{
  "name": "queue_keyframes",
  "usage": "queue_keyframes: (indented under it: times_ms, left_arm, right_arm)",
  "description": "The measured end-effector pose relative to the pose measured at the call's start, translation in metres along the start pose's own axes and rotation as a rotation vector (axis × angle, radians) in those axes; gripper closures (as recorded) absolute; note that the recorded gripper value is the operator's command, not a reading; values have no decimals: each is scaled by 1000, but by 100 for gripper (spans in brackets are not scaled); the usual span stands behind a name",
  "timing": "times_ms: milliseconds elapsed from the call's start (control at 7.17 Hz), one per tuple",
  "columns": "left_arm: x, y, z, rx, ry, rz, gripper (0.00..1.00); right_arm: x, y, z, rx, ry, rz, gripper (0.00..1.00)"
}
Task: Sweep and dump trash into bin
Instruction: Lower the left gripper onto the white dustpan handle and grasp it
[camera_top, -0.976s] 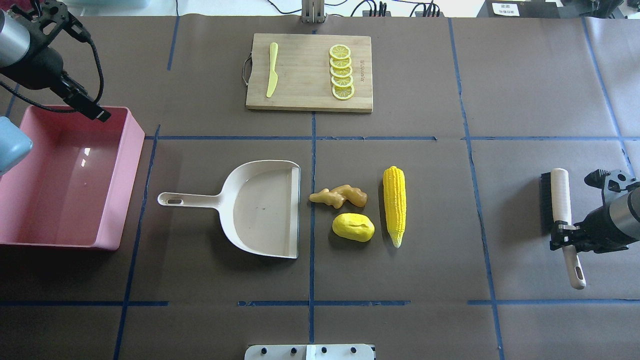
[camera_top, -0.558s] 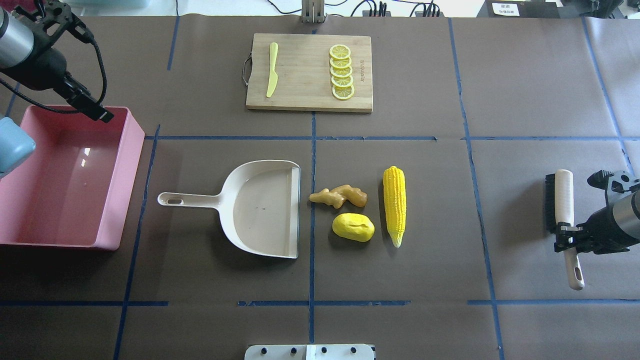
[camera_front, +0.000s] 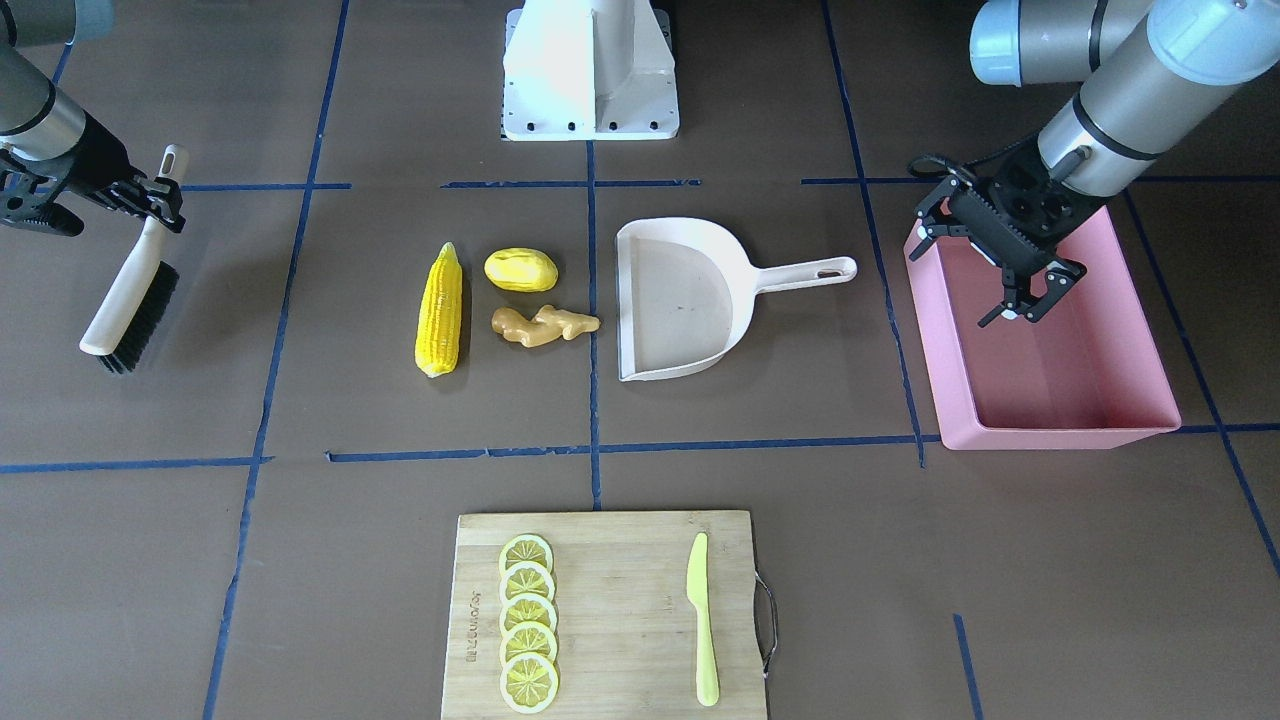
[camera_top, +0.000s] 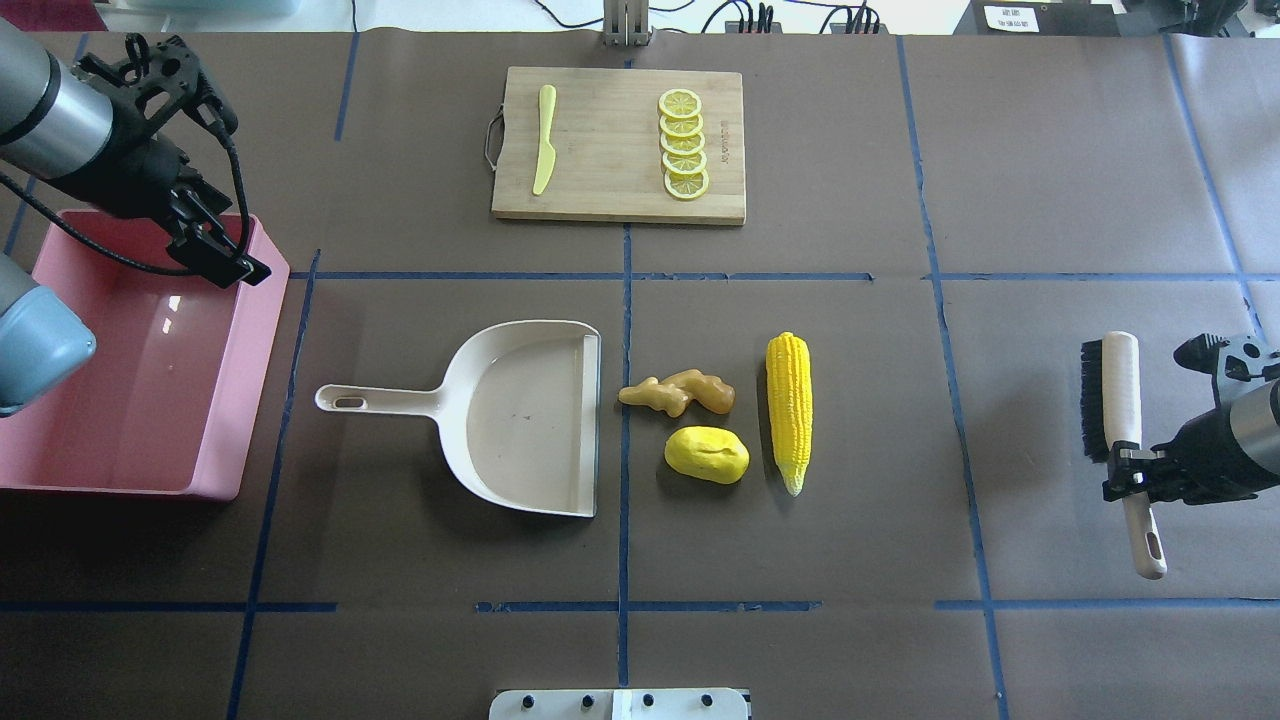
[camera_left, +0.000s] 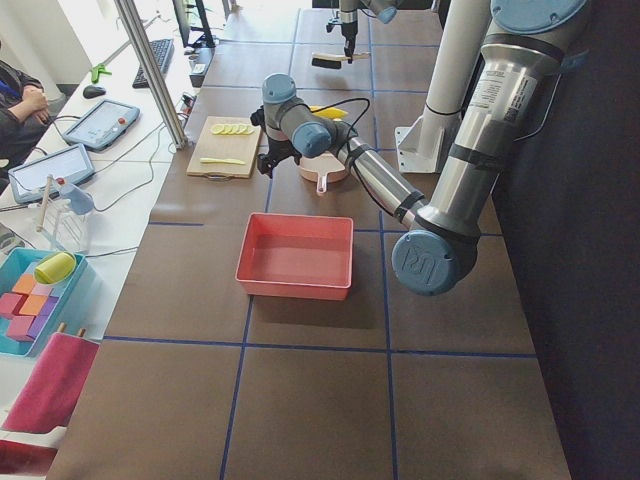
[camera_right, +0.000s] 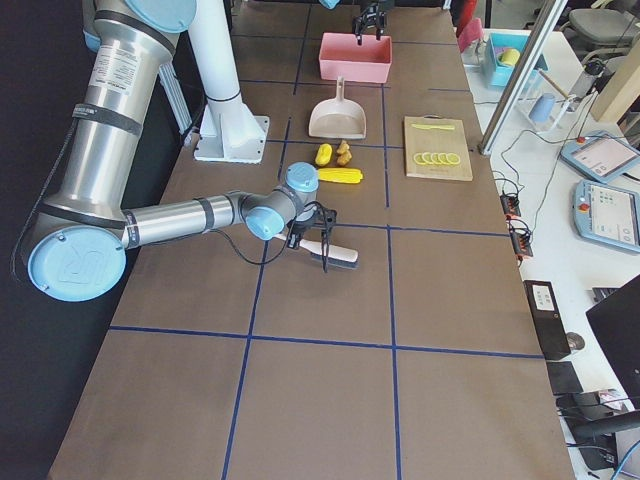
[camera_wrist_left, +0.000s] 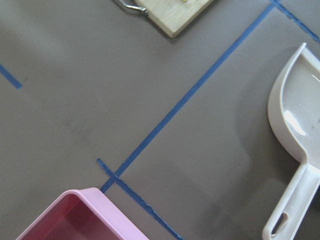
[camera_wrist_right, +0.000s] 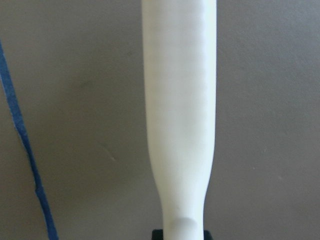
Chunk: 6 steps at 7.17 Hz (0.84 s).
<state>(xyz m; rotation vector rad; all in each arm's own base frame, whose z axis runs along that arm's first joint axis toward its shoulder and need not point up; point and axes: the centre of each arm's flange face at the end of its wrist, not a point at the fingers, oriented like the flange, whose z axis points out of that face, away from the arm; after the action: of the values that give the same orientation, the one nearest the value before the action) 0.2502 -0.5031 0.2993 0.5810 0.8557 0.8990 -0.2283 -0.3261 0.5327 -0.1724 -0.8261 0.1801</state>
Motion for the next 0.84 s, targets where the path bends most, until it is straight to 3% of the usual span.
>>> queue_keyframes:
  times_ms: [418, 837]
  left_arm:
    - [42, 13, 26, -30, 44, 334, 1]
    - [106, -19, 87, -91, -44, 523, 3]
  right_arm:
    - [-9, -3, -9, 10, -26, -10, 100]
    - [-24, -5, -20, -8, -73, -20, 100]
